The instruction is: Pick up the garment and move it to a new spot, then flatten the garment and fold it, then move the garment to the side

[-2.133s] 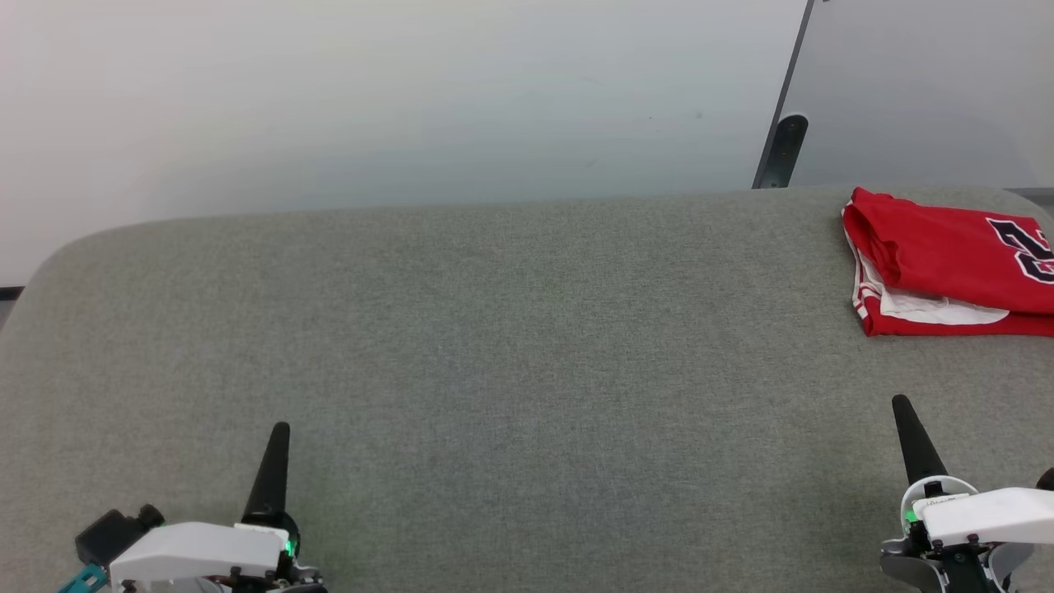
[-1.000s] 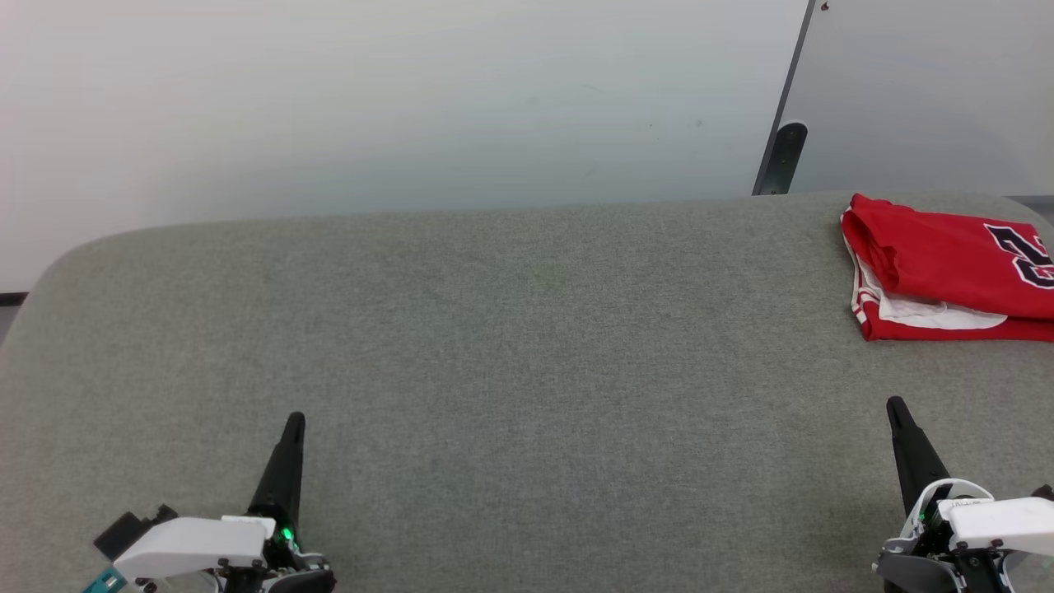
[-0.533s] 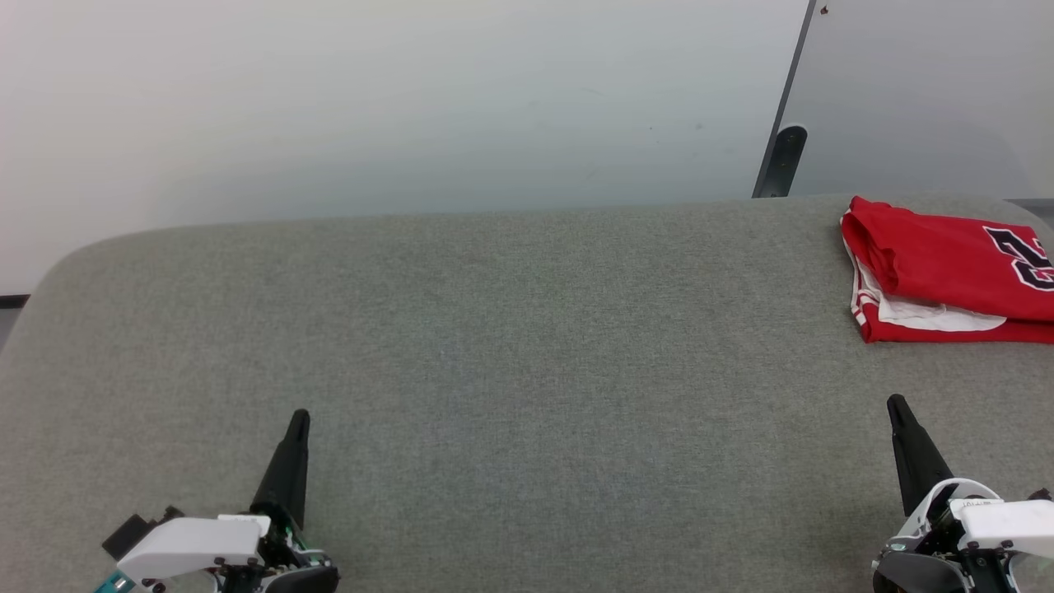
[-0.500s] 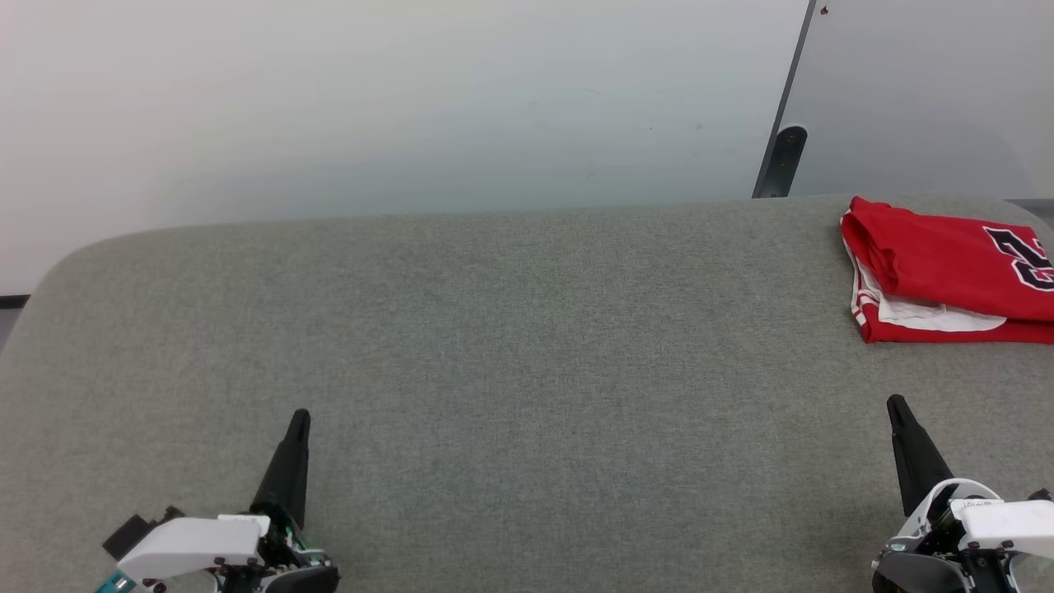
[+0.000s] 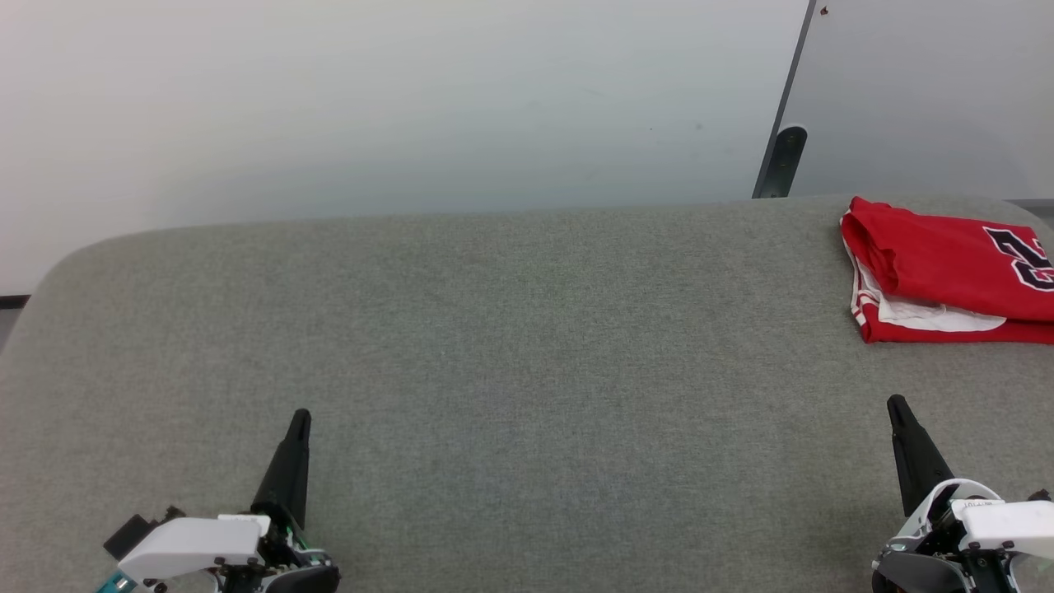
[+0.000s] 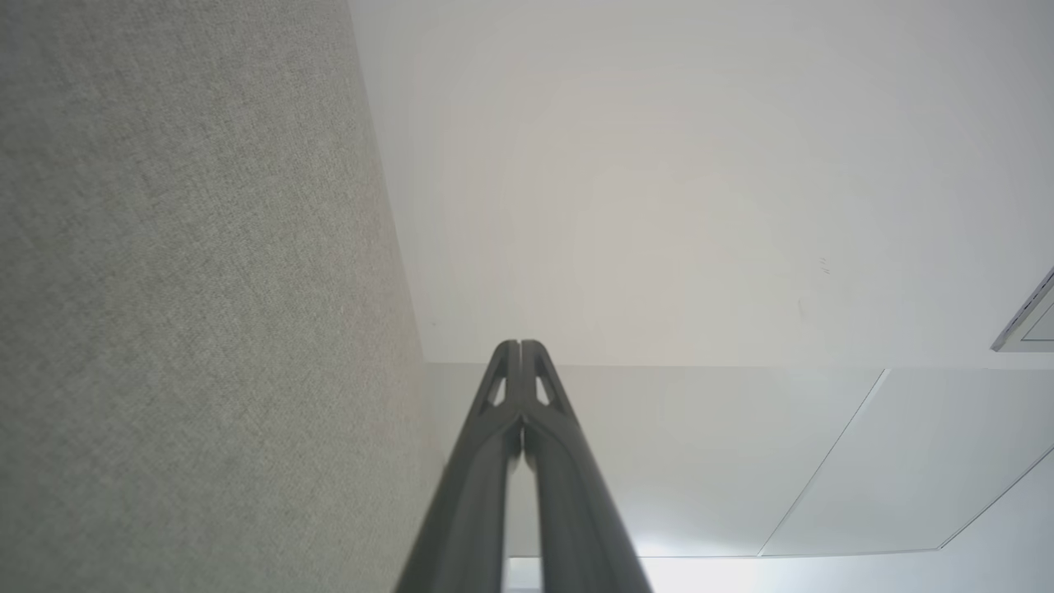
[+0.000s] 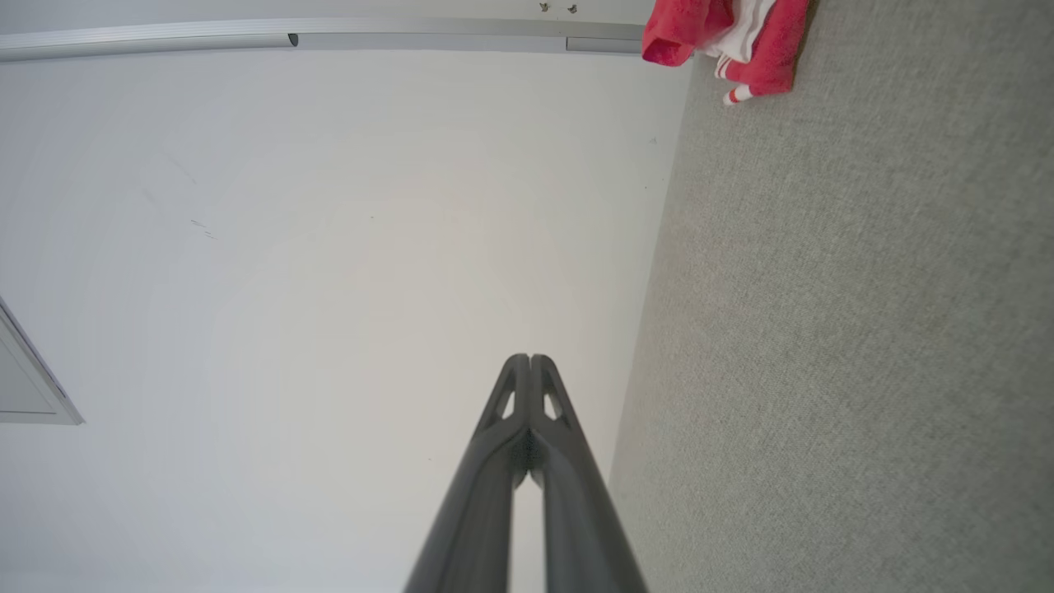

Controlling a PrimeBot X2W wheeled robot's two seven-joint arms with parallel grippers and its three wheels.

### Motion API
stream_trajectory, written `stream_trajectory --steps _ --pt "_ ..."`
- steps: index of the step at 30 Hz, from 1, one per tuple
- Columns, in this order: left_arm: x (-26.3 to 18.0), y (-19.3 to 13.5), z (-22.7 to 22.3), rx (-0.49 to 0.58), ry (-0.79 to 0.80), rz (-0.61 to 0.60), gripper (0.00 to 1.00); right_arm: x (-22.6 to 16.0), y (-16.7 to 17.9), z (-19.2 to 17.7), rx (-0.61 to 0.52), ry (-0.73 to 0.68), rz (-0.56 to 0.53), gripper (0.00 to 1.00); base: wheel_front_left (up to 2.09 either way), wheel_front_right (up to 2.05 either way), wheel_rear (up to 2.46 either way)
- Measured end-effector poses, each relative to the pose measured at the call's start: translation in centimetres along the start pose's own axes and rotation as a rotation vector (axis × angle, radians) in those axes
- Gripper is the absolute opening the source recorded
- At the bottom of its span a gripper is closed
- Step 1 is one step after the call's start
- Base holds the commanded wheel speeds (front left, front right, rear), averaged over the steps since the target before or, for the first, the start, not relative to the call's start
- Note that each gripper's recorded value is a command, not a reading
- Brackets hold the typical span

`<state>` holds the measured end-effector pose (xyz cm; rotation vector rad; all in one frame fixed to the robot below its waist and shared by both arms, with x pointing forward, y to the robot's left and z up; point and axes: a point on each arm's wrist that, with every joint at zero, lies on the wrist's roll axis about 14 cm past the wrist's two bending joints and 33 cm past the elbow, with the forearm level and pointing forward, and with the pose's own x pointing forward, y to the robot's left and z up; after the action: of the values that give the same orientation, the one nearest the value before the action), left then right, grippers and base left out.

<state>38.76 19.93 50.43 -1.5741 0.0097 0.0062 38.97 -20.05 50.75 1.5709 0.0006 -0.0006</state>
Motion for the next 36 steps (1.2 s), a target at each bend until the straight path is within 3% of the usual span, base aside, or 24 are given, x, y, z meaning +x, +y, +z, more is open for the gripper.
stream_trajectory --steps 36 --pt "0.01 0.00 0.01 0.000 0.000 0.000 0.00 0.00 -0.01 0.00 0.000 0.000 0.000 0.00 0.00 0.00 0.00"
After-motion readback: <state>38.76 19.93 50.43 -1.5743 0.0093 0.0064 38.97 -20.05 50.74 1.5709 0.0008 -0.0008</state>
